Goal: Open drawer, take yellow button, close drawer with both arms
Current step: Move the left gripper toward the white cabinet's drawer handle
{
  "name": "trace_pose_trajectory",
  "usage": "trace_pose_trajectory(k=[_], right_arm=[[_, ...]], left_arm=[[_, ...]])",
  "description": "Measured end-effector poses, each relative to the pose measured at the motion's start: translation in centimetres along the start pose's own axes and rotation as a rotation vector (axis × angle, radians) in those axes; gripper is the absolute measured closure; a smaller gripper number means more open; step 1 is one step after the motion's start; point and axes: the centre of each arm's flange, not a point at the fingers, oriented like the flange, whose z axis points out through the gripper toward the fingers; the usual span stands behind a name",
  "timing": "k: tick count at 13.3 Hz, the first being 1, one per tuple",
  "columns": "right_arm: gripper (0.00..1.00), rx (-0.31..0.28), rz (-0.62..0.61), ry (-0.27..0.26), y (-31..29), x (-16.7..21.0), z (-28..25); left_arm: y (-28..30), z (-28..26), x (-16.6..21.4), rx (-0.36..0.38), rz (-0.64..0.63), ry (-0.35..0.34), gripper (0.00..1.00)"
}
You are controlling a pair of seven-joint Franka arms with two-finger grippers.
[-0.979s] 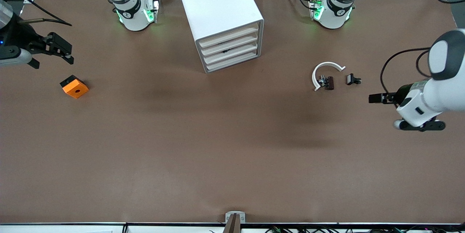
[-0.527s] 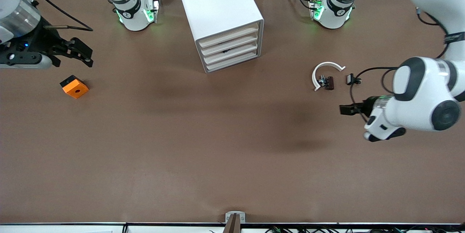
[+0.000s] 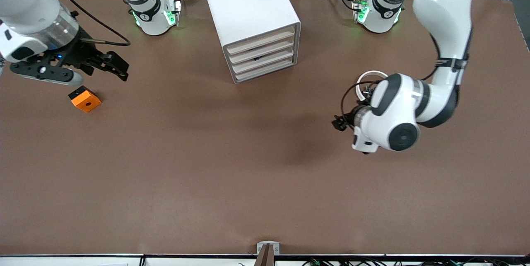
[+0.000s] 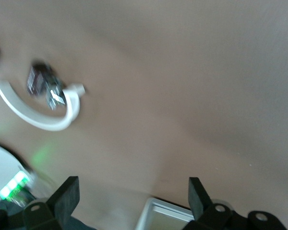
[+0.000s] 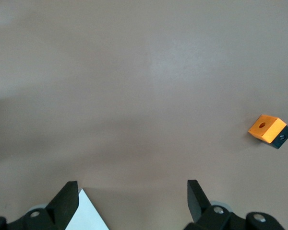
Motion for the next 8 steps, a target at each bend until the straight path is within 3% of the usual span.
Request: trace_pose_trajectory(k=[3, 8], right_arm=[[0.0, -0.001, 0.107, 0.0, -2.7, -1.4, 0.1], [0.0, 0.01, 0.335, 0.014, -6.3, -3.7, -0.8]], left_arm=[[3.8, 4.1, -4.8, 0.045, -0.195, -0.055, 0.0], [6.9, 8.0, -9.2, 0.11, -0.715, -0.21, 0.0]])
